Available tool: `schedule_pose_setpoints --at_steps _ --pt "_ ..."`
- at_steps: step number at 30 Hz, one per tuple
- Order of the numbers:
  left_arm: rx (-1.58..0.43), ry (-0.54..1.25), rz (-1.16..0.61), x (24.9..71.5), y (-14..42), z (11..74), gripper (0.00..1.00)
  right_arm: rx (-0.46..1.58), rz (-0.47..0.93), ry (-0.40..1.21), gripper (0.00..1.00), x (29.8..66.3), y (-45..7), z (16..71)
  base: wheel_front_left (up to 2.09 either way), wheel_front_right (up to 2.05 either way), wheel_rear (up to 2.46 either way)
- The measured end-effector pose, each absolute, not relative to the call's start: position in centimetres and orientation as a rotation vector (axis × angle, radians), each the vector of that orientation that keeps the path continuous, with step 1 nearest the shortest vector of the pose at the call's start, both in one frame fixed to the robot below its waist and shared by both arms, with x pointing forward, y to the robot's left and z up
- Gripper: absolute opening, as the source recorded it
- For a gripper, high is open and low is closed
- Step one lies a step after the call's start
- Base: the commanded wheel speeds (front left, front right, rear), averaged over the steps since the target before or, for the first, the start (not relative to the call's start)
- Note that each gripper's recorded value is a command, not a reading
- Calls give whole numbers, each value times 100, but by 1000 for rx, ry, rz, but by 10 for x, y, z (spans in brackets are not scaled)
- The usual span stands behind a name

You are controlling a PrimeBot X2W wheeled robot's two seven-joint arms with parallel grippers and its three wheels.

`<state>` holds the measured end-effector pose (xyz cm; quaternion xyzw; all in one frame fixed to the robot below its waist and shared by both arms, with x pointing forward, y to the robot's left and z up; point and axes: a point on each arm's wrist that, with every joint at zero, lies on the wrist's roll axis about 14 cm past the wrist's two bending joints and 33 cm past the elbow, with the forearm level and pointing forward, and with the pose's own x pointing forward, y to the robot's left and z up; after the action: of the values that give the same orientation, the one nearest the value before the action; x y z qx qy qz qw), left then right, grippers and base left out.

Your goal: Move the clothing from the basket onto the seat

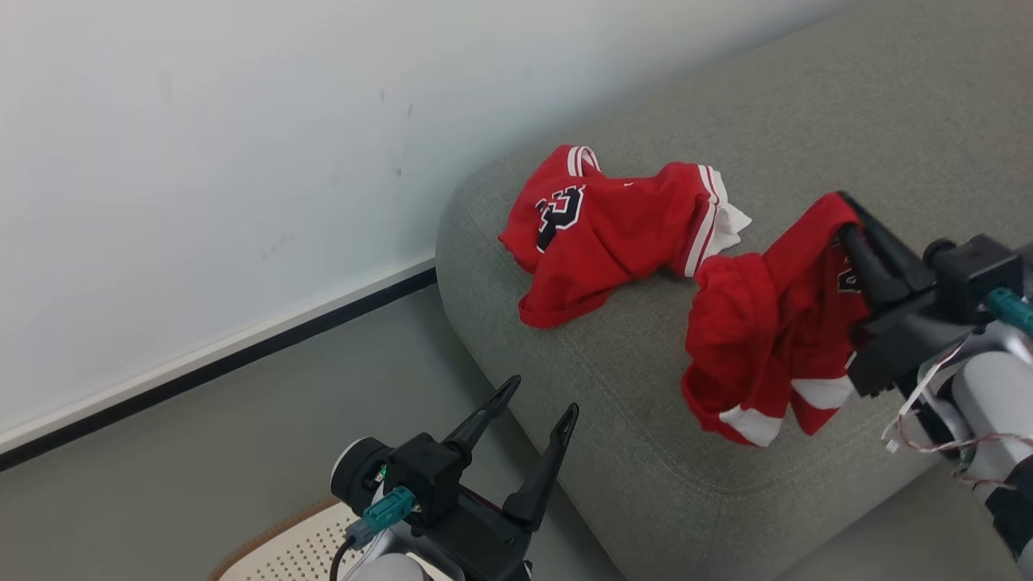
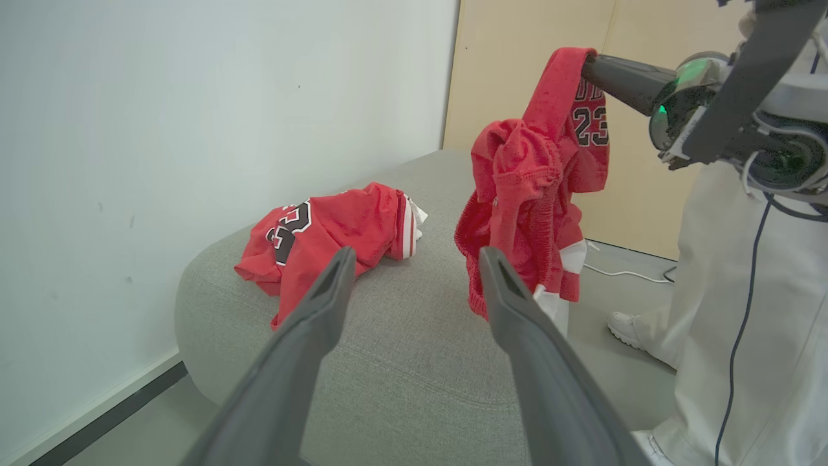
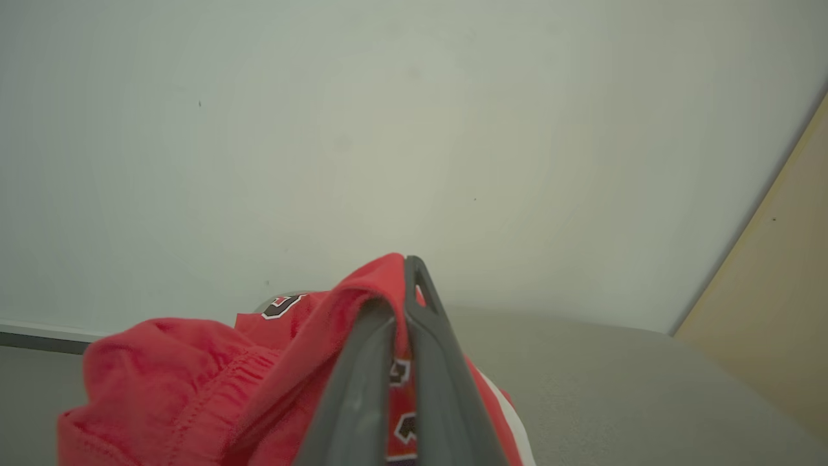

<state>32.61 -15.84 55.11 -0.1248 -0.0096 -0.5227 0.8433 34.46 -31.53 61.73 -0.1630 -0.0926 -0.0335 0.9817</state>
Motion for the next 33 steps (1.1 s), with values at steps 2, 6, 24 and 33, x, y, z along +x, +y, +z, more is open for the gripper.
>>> schedule_pose_setpoints --at_steps 2,6,24,33 --pt "-268 -15 -1111 328 -158 547 100 -350 -96 -179 0 353 -331 627 0 0 0" --pt "-257 -17 -1110 336 -153 542 100 -388 -109 -190 0 374 -341 648 0 0 0" --pt "-252 -71 -1047 404 -113 533 100 -449 -183 -195 0 510 -368 712 0 0 0" --pt "-233 -46 -1021 433 -97 506 100 -414 -217 -64 0 556 -375 644 0 0 0"
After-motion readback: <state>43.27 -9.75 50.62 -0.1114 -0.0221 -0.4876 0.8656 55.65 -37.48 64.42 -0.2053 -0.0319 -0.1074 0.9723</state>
